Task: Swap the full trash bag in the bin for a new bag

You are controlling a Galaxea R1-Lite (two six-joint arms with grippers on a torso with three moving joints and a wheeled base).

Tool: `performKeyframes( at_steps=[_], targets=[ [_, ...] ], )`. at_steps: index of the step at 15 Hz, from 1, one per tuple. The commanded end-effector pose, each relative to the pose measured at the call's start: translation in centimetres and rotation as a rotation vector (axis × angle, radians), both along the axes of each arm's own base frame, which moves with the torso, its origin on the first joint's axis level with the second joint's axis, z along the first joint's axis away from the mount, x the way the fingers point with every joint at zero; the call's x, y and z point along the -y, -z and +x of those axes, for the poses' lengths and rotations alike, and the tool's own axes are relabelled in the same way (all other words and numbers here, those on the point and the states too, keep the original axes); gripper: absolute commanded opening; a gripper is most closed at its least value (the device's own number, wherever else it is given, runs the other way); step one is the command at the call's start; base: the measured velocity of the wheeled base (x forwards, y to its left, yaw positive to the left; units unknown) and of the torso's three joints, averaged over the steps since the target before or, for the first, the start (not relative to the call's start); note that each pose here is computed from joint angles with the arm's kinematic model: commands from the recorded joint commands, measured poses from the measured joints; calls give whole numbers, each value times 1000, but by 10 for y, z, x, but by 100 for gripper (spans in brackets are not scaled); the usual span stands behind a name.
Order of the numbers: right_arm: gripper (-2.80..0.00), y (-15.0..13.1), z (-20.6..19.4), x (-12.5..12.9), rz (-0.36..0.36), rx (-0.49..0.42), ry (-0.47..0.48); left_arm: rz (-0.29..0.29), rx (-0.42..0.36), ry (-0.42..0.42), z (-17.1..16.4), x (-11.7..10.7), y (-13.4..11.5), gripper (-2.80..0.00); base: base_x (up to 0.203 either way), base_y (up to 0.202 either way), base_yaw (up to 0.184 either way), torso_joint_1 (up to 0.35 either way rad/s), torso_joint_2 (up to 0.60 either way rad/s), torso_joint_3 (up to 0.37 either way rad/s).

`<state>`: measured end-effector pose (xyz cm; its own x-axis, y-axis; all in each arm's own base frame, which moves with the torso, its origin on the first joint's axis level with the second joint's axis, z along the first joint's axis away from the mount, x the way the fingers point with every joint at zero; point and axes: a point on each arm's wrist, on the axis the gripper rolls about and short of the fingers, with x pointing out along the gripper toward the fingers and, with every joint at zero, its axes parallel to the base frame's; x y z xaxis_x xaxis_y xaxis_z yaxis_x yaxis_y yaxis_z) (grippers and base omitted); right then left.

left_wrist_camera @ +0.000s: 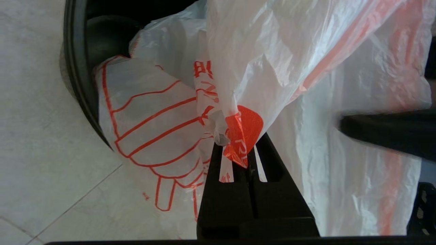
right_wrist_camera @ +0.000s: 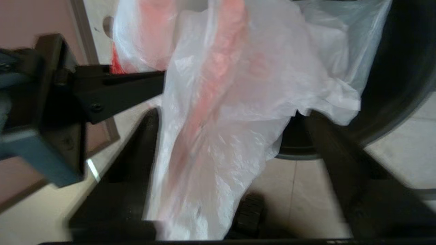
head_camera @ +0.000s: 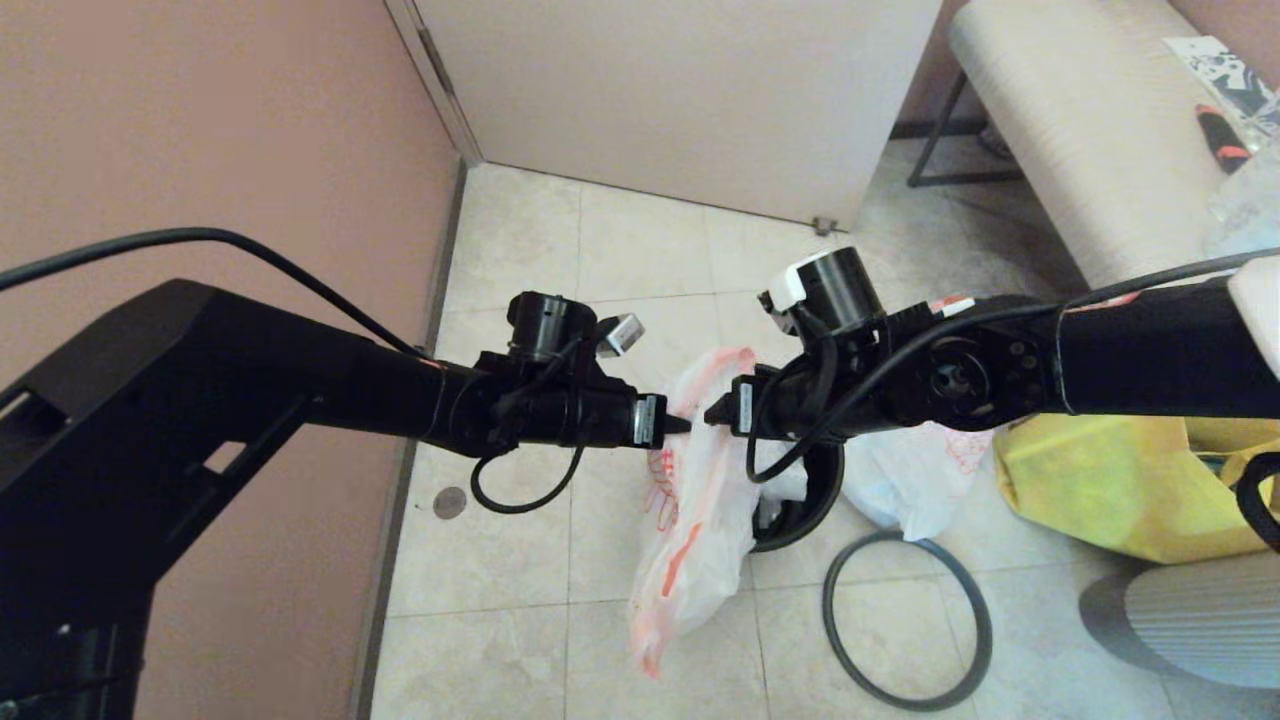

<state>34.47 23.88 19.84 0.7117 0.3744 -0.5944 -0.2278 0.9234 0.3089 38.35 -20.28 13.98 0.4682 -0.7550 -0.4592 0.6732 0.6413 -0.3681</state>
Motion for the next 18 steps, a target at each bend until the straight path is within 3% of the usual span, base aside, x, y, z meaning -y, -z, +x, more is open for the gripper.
performKeyframes(
  at_steps=[1, 5, 8, 12, 15, 18],
  targets=[
    [-280, 10, 5, -3, -11, -19, 3, -3, 0, 3, 0, 0, 0, -280, 0, 0, 0, 0, 0, 0],
    [-280, 26, 15, -11, -30, -39, -2, -10, -7, 14, -3, -1, 1, -280, 0, 0, 0, 0, 0, 0],
    [-280, 25, 20, -8, -31, -33, 7, -39, 36, 44, -3, 1, -8, -280, 0, 0, 0, 0, 0, 0],
    [-280, -5, 14, 32, -39, -40, 75, -50, 98, 10, 6, 3, -38, -280, 0, 0, 0, 0, 0, 0],
    [-280, -9, 22, 56, -106, -22, 75, -42, 155, -44, 28, 11, -54, -280, 0, 0, 0, 0, 0, 0],
    [-280, 1, 33, 74, -178, -20, 68, -3, 176, -119, 50, 21, -43, -280, 0, 0, 0, 0, 0, 0]
  ],
)
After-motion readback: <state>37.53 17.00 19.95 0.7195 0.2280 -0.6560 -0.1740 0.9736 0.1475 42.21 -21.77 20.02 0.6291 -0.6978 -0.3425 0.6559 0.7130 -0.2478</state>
